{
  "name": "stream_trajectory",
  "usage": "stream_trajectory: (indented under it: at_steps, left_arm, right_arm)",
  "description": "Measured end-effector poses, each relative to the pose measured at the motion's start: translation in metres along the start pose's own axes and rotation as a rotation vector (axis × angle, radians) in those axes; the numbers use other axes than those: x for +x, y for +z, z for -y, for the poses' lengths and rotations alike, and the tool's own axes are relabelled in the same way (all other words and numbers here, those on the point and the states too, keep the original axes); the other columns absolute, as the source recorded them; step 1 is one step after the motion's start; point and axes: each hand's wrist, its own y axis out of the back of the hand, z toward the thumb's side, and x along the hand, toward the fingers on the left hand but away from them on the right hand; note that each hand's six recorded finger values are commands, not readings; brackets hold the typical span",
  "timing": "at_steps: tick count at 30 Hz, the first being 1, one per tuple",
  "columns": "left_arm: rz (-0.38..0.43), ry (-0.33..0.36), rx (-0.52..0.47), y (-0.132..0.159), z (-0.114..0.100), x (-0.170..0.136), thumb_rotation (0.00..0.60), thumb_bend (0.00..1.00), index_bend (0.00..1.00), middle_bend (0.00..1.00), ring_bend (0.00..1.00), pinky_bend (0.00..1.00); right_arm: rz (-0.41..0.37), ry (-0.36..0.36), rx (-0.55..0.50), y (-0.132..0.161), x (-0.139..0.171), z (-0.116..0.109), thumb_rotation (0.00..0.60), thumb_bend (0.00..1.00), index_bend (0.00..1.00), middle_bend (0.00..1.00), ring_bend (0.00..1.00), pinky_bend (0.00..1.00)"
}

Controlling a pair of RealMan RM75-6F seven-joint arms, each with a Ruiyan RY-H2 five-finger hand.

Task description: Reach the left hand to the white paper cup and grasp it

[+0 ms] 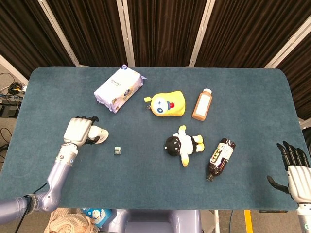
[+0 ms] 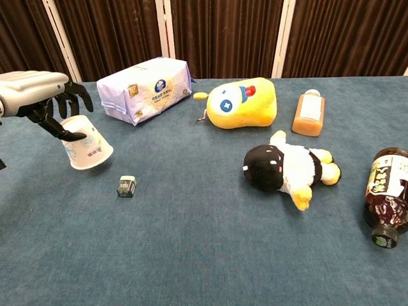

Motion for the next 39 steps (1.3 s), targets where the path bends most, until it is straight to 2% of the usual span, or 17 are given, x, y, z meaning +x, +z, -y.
stream_trajectory:
  at_steps: [6, 18, 29, 31, 35, 39]
  left_arm:
    - [0.062, -0.012, -0.049, 0.024, -0.004, -0.008, 0.6, 0.28, 0.29, 0.45, 0.37, 0.42]
    - [0.149, -0.057, -0.073, 0.07, 0.011, -0.014, 0.6, 0.28, 0.29, 0.45, 0.37, 0.42]
    - [0.142, -0.086, -0.051, 0.076, 0.02, -0.016, 0.6, 0.26, 0.26, 0.43, 0.37, 0.41]
    - [0.138, -0.089, -0.048, 0.075, 0.02, -0.016, 0.6, 0.23, 0.23, 0.38, 0.33, 0.39]
    - [0.13, -0.101, -0.034, 0.072, 0.021, -0.017, 0.6, 0.15, 0.14, 0.18, 0.17, 0.24]
    - [0.128, -0.117, -0.015, 0.069, 0.023, -0.019, 0.6, 0.13, 0.09, 0.1, 0.1, 0.18]
  right_arm:
    - [0.001, -0.001, 0.0, 0.0, 0.0, 0.0, 0.6, 0.24, 0.0, 0.0, 0.0, 0.0]
    - [0.001, -0.001, -0.003, -0.001, 0.0, -0.001, 0.6, 0.24, 0.0, 0.0, 0.0, 0.0]
    - [0.002, -0.002, -0.005, -0.001, 0.0, -0.001, 0.6, 0.24, 0.0, 0.0, 0.0, 0.0]
    - [0.004, -0.001, -0.005, -0.001, 0.0, -0.001, 0.6, 0.24, 0.0, 0.0, 0.0, 0.0]
    - [0.005, -0.001, -0.003, -0.001, 0.0, -0.001, 0.6, 0.24, 0.0, 0.0, 0.0, 0.0]
    - [0.005, -0.001, -0.003, -0.001, 0.0, -0.001, 0.6, 0.24, 0.0, 0.0, 0.0, 0.0]
